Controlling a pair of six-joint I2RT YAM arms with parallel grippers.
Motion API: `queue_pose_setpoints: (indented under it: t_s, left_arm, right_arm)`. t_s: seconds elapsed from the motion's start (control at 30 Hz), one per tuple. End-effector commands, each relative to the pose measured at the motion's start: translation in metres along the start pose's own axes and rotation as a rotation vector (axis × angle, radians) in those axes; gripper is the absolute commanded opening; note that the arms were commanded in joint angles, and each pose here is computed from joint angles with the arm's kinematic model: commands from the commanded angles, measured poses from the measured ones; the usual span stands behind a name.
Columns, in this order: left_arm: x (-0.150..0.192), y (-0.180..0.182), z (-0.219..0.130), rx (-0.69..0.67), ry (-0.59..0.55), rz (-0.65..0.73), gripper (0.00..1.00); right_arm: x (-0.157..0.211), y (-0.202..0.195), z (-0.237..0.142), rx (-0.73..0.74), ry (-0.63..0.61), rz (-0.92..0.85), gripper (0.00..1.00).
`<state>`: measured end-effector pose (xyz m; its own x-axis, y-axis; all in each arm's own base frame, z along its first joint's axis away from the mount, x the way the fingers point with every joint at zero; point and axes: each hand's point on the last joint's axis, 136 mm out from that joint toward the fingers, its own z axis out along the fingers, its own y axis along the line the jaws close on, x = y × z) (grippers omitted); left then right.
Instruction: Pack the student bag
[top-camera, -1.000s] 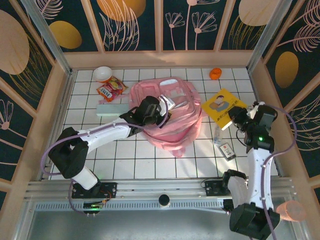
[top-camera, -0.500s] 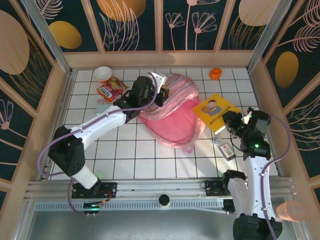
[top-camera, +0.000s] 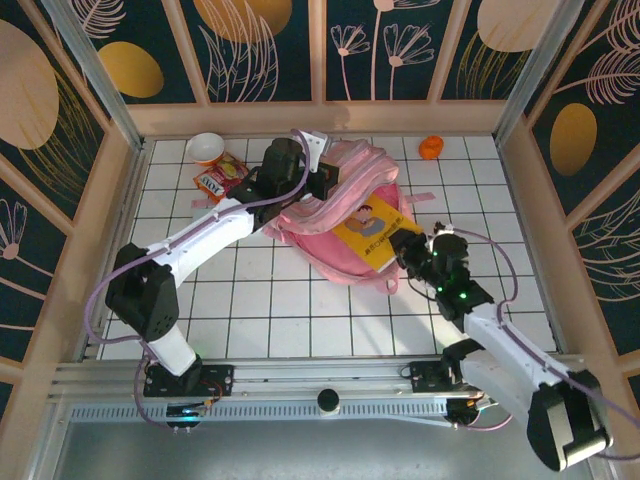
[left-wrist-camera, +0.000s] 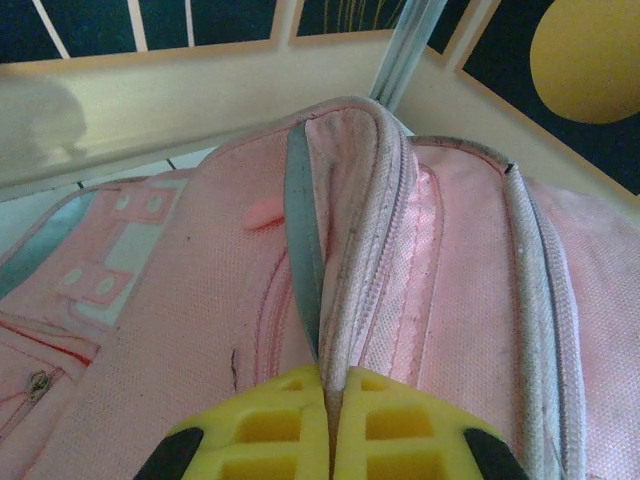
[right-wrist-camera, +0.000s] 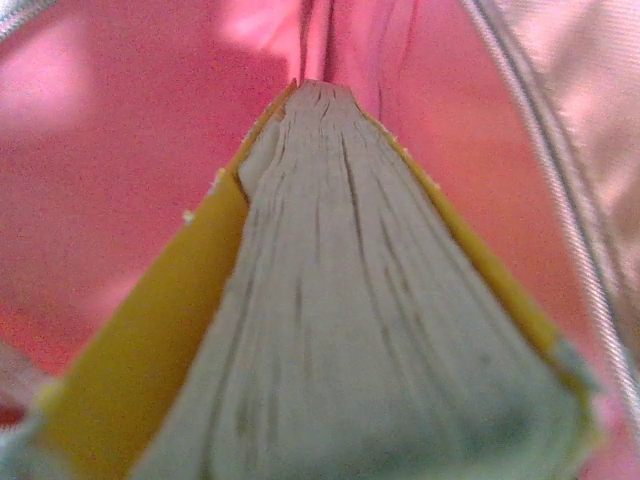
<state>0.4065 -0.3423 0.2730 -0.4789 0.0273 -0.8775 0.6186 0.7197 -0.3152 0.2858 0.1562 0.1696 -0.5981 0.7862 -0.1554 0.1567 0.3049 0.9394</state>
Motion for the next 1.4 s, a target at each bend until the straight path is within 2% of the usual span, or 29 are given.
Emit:
queue_pose_setpoints:
  t_s: [0.0,0.33,0.5,0.73,0.8,1.0,1.17,1.37]
  left_arm:
    - [-0.071,-0.027,-0.02,0.107,-0.203,0.015,0.0]
    - [-0.079,-0.034,-0.021,0.155,-0.207,0.024,0.0]
    - [-0.082,-0.036,-0.023,0.169,-0.211,0.031,0.0]
    - [-0.084,-0.035,-0.024,0.164,-0.213,0.031,0.0]
    - [-0.084,-0.034,-0.023,0.162,-0.211,0.029,0.0]
    - [-0.082,-0.029,-0.019,0.143,-0.206,0.025,0.0]
    - [-0.078,-0.022,-0.017,0.116,-0.197,0.029,0.0]
    - [-0.068,-0.007,-0.016,0.053,-0.181,0.049,0.0]
  right_arm:
    - [-0.024,0.067,0.005,-0.275,-0.145,0.025,0.0]
    - [-0.033,0.064,0.084,-0.3,-0.16,0.049,0.0]
    - [-0.031,0.065,0.129,-0.316,-0.119,0.037,0.0]
    - [-0.033,0.022,0.176,-0.165,-0.124,0.094,0.0]
    - [-0.033,0.006,0.181,-0.09,-0.137,0.104,0.06]
    - [-0.027,-0.035,0.176,0.133,-0.116,0.107,0.3]
    - [-0.024,-0.046,0.158,0.21,-0.086,0.078,0.51]
    - [-0.024,-0.047,0.125,0.24,-0.054,0.041,0.55]
